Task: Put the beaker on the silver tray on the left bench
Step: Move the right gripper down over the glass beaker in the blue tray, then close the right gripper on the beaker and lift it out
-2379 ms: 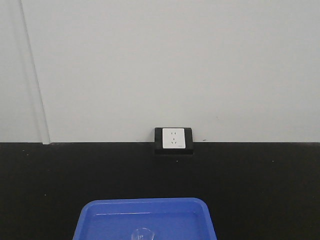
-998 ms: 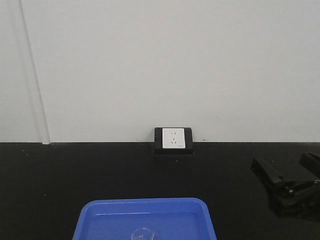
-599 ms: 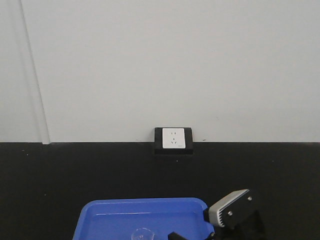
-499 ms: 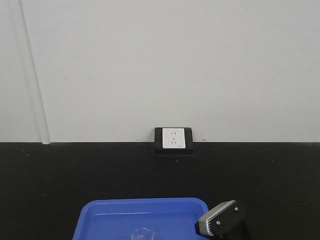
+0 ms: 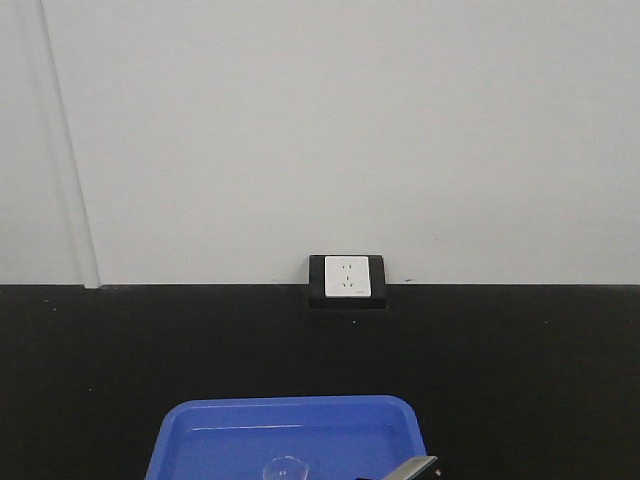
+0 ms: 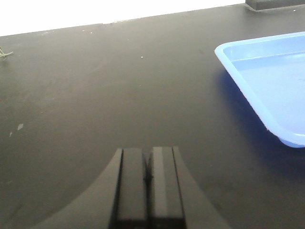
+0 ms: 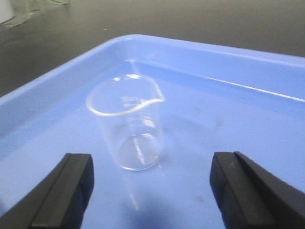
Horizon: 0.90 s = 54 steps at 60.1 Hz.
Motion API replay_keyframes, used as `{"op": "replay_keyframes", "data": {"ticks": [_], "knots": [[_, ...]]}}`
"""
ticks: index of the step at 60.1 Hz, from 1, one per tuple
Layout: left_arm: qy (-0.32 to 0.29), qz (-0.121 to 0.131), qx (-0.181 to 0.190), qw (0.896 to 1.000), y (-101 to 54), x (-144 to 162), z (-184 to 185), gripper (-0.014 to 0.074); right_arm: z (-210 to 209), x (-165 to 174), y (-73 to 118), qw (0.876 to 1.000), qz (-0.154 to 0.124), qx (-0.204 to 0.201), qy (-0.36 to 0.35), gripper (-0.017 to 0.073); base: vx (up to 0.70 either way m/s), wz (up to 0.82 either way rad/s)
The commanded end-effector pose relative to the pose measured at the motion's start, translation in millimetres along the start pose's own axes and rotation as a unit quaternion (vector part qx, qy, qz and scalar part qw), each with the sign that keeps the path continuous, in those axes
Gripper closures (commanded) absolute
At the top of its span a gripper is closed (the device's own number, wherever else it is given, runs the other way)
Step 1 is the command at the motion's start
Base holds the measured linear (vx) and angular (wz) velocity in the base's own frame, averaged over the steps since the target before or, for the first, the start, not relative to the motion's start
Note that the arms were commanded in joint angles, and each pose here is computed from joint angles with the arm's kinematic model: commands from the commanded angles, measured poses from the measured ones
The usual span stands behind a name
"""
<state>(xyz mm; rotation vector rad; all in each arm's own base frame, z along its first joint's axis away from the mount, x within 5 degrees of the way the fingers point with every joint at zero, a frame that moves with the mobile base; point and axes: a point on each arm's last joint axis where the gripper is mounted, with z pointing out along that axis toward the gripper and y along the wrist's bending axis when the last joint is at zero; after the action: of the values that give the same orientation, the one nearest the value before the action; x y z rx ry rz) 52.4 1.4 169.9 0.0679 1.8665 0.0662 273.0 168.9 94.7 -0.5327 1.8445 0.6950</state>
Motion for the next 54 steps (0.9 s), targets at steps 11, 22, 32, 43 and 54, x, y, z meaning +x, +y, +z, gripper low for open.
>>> {"op": "replay_keyframes", "data": {"ticks": [11, 22, 32, 43, 54], "knots": [[-0.032, -0.001, 0.003, 0.999, -0.7, -1, 2, 0.0592, 21, -30, 4.2, 0.995, -0.032, -0.048, -0.087, 0.0011, 0.00, 0.00], [-0.032, -0.001, 0.003, 0.999, -0.7, -1, 2, 0.0592, 42, -32, 4.6, 0.992, -0.035, -0.080, -0.088, 0.0011, 0.00, 0.00], [-0.032, -0.001, 0.003, 0.999, -0.7, -1, 2, 0.0592, 62, -30, 3.9, 0.992, -0.033, -0.089, -0.089, 0.0011, 0.00, 0.00], [-0.032, -0.001, 0.003, 0.999, -0.7, -1, 2, 0.0592, 83, -27, 4.9, 0.990, -0.033, -0.096, -0.093, 0.0019, 0.00, 0.00], [-0.032, -0.001, 0.003, 0.999, -0.7, -1, 2, 0.0592, 88, -31, 8.0, 0.991, -0.012, -0.095, -0.095, 0.0273, 0.00, 0.00]]}}
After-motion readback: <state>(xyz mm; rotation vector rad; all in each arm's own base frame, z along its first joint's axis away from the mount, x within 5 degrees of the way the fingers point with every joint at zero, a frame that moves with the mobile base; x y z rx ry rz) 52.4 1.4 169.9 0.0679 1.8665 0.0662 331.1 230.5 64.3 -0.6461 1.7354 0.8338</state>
